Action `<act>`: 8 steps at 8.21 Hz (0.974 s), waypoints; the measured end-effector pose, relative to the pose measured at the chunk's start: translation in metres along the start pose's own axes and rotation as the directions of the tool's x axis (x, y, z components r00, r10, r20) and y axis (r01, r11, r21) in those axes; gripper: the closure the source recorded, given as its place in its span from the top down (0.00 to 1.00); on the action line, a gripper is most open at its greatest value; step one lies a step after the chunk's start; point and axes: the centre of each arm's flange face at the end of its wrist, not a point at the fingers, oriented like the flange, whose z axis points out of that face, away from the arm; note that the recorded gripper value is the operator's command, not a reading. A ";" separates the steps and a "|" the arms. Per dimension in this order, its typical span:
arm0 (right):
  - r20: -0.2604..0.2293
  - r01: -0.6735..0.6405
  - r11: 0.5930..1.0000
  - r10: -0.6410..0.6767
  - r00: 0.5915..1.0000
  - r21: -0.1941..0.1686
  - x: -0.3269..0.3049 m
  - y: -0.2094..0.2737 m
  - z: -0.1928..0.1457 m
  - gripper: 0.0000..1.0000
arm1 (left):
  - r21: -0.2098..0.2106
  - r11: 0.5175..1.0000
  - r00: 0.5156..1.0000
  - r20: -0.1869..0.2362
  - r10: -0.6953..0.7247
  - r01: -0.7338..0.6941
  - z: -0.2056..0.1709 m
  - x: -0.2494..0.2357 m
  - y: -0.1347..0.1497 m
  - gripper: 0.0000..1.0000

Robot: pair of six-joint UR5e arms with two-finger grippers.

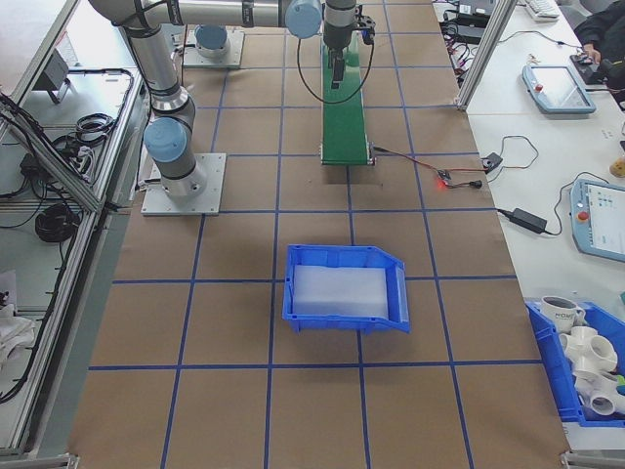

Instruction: Move button from left to right

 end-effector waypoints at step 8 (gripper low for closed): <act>0.007 -0.001 1.000 0.001 1.000 0.023 0.000 -0.059 0.065 1.00 | 0.220 0.748 0.779 0.212 0.590 -0.626 -0.071 -0.016 0.000 1.00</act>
